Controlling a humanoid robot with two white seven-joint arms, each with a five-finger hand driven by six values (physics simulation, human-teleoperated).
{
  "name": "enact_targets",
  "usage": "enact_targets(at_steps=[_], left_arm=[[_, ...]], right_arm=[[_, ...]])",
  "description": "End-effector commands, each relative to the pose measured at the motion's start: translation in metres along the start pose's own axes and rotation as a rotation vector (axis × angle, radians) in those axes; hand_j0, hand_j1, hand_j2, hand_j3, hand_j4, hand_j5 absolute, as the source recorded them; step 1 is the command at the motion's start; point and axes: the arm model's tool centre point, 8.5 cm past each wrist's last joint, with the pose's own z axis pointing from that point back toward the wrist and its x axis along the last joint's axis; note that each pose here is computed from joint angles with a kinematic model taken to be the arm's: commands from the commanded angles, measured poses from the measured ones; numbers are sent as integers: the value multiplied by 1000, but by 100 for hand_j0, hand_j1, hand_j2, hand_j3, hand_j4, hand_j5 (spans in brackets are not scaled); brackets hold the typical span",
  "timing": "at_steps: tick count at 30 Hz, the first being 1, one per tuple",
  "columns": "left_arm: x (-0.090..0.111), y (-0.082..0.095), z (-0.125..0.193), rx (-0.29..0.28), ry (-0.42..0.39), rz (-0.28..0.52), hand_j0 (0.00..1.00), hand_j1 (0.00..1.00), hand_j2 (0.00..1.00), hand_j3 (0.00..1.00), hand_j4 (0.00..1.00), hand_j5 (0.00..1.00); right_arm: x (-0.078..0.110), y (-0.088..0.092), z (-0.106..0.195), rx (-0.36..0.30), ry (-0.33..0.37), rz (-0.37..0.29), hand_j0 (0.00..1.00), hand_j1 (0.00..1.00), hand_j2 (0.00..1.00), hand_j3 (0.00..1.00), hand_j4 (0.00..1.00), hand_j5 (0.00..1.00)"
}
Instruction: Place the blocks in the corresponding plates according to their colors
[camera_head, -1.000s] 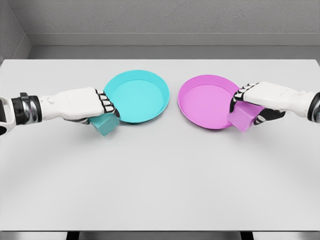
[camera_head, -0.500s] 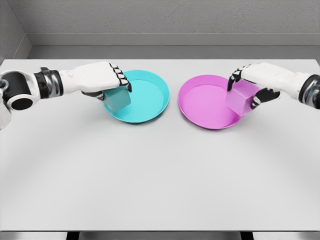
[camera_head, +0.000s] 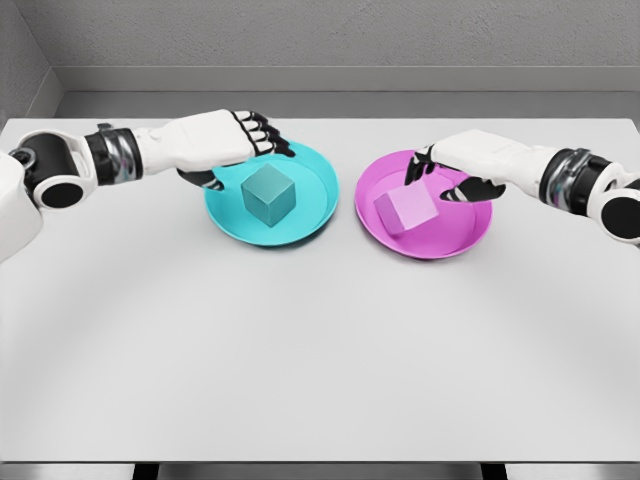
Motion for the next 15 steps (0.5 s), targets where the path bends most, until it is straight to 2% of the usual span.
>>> enact_targets(at_steps=[1, 3, 5, 7, 9, 10, 13, 15], left_arm=[[-3, 10, 28, 19, 9, -1, 100, 100, 100, 100, 100, 100], [-9, 14, 56, 13, 33, -7, 100, 100, 100, 100, 100, 100], [-18, 12, 80, 8, 70, 20, 100, 100, 100, 100, 100, 100], [-22, 1, 99, -14, 97, 52, 100, 100, 100, 100, 100, 100], [-25, 0, 125, -46, 128, 41, 100, 100, 100, 100, 100, 100], [-27, -1, 132, -49, 143, 41, 100, 100, 100, 100, 100, 100], [-29, -16, 162, -86, 195, 61, 100, 100, 100, 100, 100, 100], [-29, -20, 165, -96, 199, 67, 100, 100, 100, 100, 100, 100]], right_arm=[[-3, 0, 1, 0, 14, -2, 100, 100, 100, 100, 100, 100], [-3, -3, 4, -8, 8, 6, 100, 100, 100, 100, 100, 100], [-10, -10, 14, -24, 29, 17, 100, 100, 100, 100, 100, 100], [-15, -15, 24, -35, 22, 39, 100, 100, 100, 100, 100, 100], [-19, -16, 44, -25, -54, 126, 100, 100, 100, 100, 100, 100], [-20, -13, 51, -16, -84, 150, 100, 100, 100, 100, 100, 100], [-27, 3, 75, 5, -165, 196, 100, 100, 100, 100, 100, 100], [-33, 15, 92, 21, -198, 211, 100, 100, 100, 100, 100, 100]])
